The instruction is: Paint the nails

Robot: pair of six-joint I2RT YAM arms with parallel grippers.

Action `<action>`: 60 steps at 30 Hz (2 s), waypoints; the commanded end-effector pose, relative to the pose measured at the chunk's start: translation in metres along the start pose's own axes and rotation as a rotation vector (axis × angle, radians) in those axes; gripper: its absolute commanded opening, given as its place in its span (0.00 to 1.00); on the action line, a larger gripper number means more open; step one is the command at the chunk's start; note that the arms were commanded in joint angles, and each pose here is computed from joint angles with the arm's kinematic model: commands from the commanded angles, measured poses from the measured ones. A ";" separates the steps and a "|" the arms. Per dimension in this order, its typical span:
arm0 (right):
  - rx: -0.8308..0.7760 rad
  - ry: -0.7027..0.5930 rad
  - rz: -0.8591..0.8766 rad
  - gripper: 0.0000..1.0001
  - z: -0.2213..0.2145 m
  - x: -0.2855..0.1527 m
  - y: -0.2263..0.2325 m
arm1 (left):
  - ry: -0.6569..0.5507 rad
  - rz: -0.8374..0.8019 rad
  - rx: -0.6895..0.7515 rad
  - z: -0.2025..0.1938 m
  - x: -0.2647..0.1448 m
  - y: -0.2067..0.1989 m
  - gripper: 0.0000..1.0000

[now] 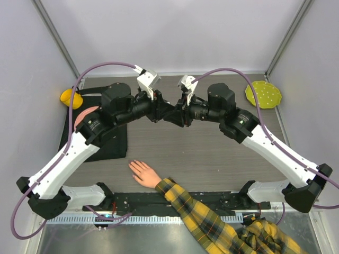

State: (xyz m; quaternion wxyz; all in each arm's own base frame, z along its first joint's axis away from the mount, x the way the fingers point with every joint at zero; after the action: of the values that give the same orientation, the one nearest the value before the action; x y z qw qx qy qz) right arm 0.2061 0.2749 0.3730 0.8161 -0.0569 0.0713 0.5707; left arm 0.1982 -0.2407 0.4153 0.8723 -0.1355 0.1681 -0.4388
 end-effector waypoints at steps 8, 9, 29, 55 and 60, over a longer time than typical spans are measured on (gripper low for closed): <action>-0.118 -0.253 0.303 0.01 0.047 -0.032 0.046 | 0.110 -0.231 0.148 -0.013 -0.007 -0.018 0.00; -0.155 -0.289 0.427 0.01 0.050 -0.042 0.061 | 0.108 -0.313 0.135 -0.012 -0.011 -0.019 0.00; -0.083 -0.180 0.406 0.01 0.040 -0.030 0.053 | -0.011 -0.298 0.135 0.033 -0.064 -0.020 0.76; -0.112 -0.015 -0.002 0.01 0.019 -0.006 0.004 | 0.116 -0.030 0.006 0.023 -0.038 0.015 0.72; -0.115 -0.019 0.001 0.01 0.021 -0.005 0.004 | 0.179 -0.048 0.000 0.016 -0.022 0.014 0.61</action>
State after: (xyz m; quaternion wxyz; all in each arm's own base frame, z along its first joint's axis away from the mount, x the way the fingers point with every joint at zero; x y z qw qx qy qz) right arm 0.2032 0.2759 0.3643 0.8068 -0.0992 0.0832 0.5765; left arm 0.2054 -0.2058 0.4227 0.8533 -0.1108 0.2416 -0.4487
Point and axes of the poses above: each gripper's point midway between its finger pads, its own x axis out along the fingers, its own y axis along the line the jaws close on, z = x × y, the point moved 6 cm from there along -x, back along the fingers, and after that the axes turned 10 degrees about -x, right-handed, at the moved point
